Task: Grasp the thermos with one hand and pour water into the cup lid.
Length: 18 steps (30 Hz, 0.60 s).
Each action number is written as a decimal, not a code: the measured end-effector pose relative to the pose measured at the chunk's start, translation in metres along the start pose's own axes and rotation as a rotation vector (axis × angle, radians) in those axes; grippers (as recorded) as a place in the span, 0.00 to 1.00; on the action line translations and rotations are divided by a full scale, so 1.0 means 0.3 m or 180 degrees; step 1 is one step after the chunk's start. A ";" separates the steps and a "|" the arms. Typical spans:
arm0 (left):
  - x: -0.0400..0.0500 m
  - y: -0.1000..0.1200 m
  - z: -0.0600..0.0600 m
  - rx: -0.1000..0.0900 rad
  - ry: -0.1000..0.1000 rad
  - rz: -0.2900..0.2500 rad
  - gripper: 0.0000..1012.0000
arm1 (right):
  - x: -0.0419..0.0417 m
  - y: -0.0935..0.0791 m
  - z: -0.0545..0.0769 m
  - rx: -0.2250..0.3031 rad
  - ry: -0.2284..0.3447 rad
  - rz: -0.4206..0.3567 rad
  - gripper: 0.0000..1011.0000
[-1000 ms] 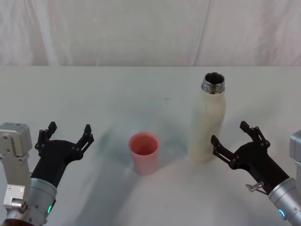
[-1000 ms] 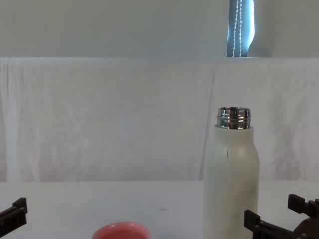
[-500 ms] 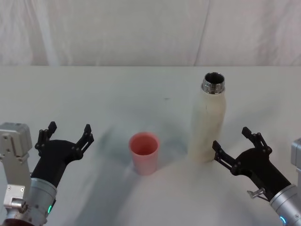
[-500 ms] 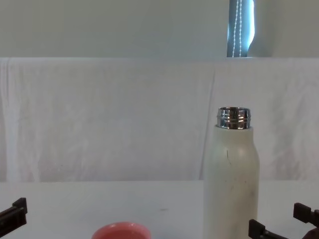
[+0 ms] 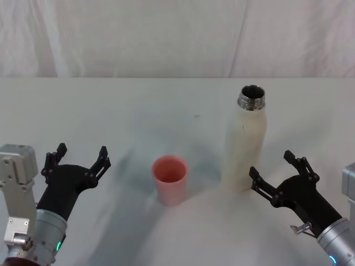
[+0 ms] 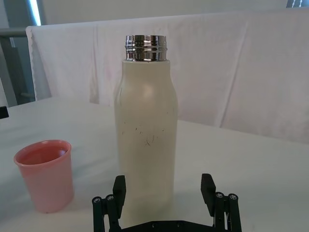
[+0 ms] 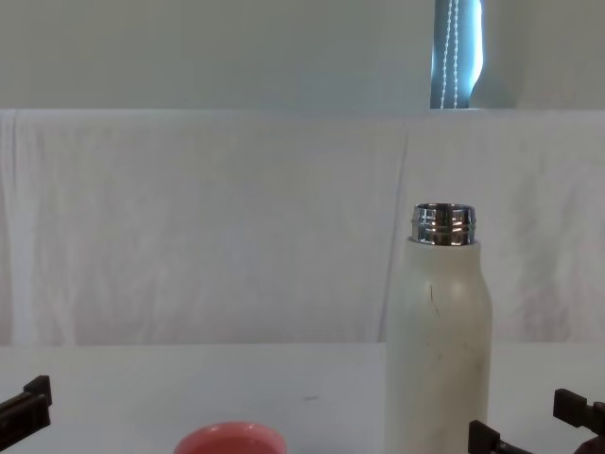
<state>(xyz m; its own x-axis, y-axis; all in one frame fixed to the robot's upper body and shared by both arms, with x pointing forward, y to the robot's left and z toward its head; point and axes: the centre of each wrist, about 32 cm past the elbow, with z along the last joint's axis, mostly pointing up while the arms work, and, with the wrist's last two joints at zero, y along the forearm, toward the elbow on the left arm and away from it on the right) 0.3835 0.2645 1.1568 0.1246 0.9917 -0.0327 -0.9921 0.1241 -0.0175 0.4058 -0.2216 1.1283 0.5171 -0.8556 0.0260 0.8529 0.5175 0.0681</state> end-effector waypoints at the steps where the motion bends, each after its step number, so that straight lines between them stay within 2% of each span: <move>1: 0.000 0.000 0.000 0.0000 0.0000 0.0000 0.99 | 0.000 0.000 0.000 0.0000 0.0000 0.0000 0.99; 18: 0.000 0.000 0.000 0.0000 0.0000 0.0000 0.99 | 0.000 0.000 -0.001 -0.0006 0.0003 0.0000 0.99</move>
<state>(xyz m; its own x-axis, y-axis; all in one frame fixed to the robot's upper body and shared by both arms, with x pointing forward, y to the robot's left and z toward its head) 0.3835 0.2645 1.1568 0.1245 0.9917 -0.0326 -0.9921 0.1240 -0.0175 0.4059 -0.2217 1.1279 0.5172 -0.8555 0.0251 0.8531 0.5176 0.0662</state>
